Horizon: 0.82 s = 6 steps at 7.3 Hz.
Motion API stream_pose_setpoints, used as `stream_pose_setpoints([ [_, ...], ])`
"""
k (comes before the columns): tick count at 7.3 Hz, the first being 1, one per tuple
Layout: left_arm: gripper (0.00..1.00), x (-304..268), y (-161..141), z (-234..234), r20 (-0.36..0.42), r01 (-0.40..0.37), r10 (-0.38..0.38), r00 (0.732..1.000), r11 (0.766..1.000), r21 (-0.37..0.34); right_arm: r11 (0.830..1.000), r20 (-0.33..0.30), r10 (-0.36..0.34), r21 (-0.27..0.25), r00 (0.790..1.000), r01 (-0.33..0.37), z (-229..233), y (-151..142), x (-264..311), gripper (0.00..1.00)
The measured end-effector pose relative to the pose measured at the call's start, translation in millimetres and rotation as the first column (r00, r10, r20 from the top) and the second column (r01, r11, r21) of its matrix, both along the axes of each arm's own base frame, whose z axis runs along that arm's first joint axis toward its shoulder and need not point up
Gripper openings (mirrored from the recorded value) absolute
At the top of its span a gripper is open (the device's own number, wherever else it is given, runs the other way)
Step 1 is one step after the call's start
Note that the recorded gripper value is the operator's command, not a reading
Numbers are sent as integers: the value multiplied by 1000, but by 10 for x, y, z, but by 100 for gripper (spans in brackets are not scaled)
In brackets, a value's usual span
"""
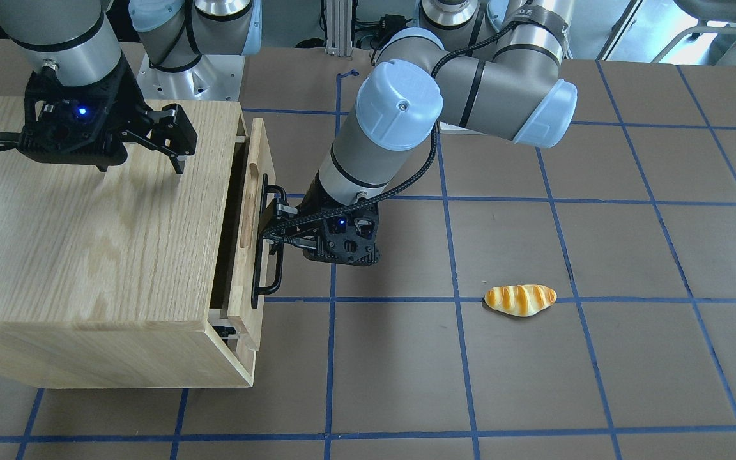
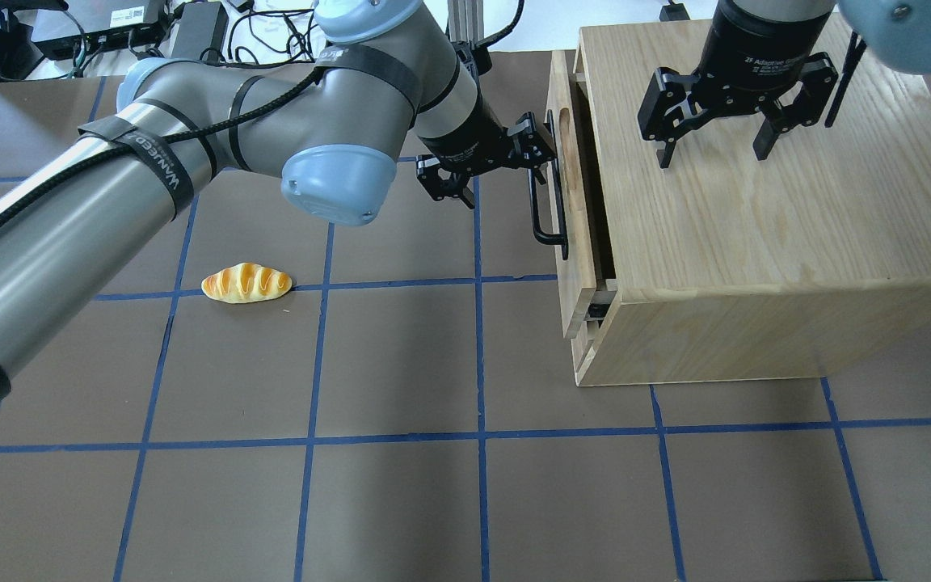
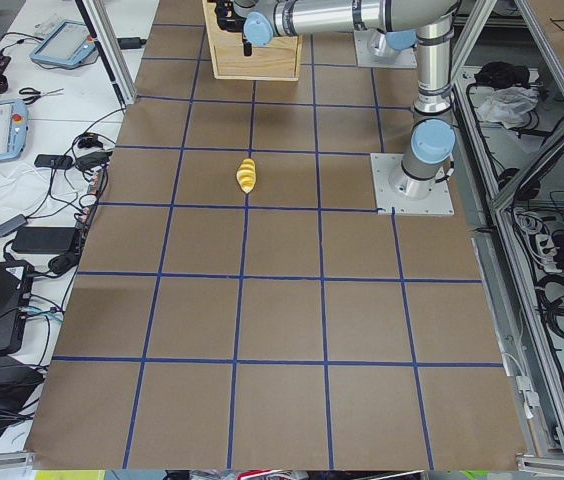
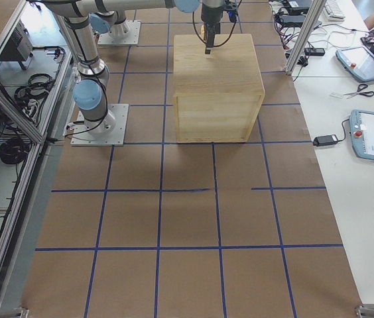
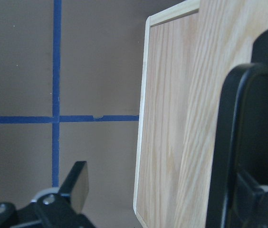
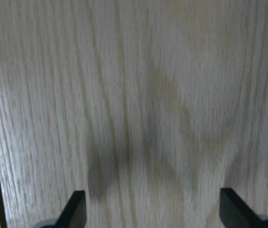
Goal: Open upper drawer
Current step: 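Pull the drawer handle outward with the left gripper, sliding the drawer open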
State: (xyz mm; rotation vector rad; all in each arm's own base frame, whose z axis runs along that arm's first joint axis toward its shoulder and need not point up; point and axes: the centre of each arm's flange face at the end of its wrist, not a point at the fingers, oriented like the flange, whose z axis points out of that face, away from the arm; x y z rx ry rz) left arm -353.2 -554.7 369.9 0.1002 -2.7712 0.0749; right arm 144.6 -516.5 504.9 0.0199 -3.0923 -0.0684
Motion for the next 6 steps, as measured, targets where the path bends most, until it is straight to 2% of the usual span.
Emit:
stream_pose_setpoints([
  [6,100,450,-104,91,34,35,-35,999,999,8,1000,0,0,0,1000,0,0,0,-2,100],
])
